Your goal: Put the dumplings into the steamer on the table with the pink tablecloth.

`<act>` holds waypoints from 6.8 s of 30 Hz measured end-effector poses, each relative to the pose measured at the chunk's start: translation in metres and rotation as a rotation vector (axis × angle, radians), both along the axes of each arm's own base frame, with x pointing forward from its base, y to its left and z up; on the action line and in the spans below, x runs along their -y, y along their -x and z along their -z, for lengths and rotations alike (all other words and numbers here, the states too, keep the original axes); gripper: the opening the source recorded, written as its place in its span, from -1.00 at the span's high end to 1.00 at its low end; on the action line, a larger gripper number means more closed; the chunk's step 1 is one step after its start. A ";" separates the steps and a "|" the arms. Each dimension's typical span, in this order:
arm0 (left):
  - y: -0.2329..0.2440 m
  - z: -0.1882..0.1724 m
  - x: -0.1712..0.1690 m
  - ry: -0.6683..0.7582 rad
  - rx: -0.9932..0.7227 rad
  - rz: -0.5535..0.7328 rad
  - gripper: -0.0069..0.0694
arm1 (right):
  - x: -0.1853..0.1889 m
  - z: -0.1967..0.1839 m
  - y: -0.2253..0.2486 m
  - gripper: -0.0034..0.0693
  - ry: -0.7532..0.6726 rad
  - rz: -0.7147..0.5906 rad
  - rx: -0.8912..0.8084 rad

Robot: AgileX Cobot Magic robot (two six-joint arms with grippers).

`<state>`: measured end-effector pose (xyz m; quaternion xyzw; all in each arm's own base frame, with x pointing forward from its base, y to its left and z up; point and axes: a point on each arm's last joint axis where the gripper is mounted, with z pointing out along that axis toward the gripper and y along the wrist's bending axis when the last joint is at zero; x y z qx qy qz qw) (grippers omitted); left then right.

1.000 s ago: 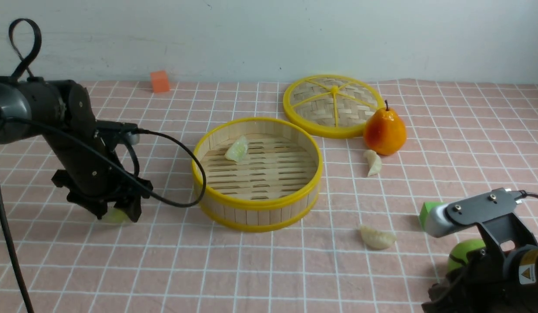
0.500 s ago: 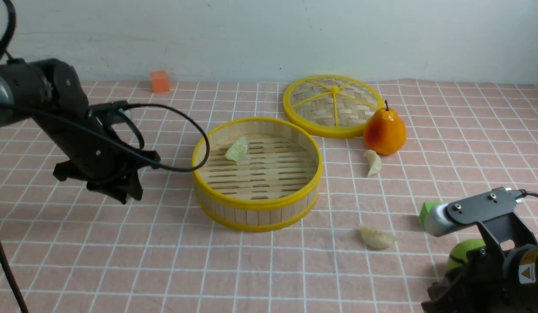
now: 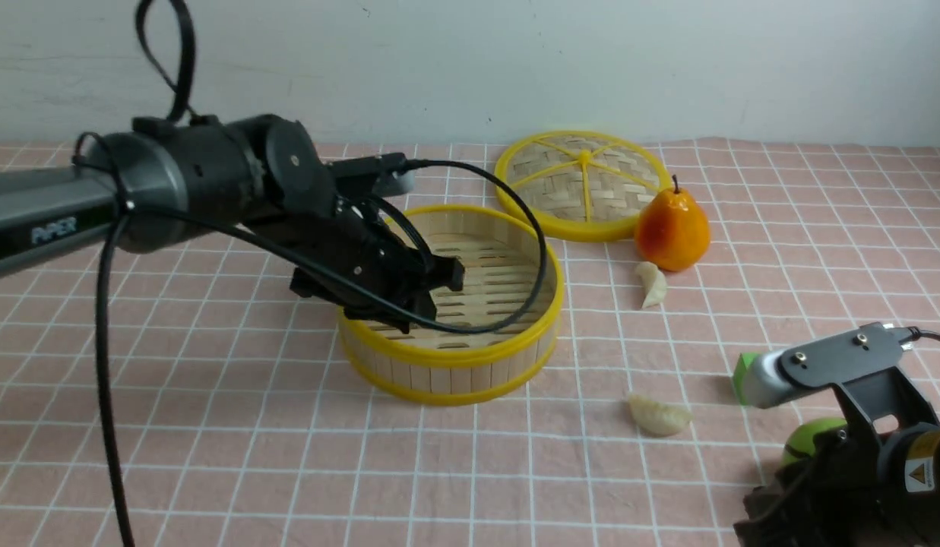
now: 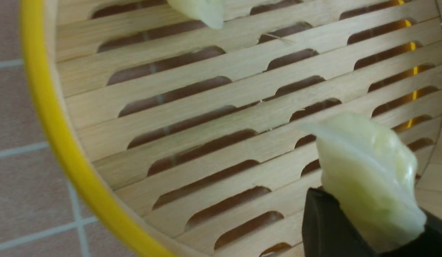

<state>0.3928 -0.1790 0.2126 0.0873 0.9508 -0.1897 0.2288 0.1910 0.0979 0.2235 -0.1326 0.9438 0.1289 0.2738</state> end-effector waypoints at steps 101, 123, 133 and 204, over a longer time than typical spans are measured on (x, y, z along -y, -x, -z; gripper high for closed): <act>0.270 -0.053 -0.131 -0.128 0.397 -0.076 0.86 | -0.124 -0.049 -0.250 -0.72 0.088 -0.219 0.115; 0.271 -0.054 -0.126 -0.019 0.354 -0.113 0.85 | -0.062 0.047 -0.179 -0.21 0.337 -0.293 -0.302; 0.271 -0.054 -0.126 -0.019 0.354 -0.113 0.84 | -0.061 0.038 -0.183 0.59 0.375 -0.315 -0.294; 0.270 -0.056 -0.126 -0.012 0.383 -0.115 0.68 | 0.039 -0.084 0.048 0.91 -0.066 -0.002 0.439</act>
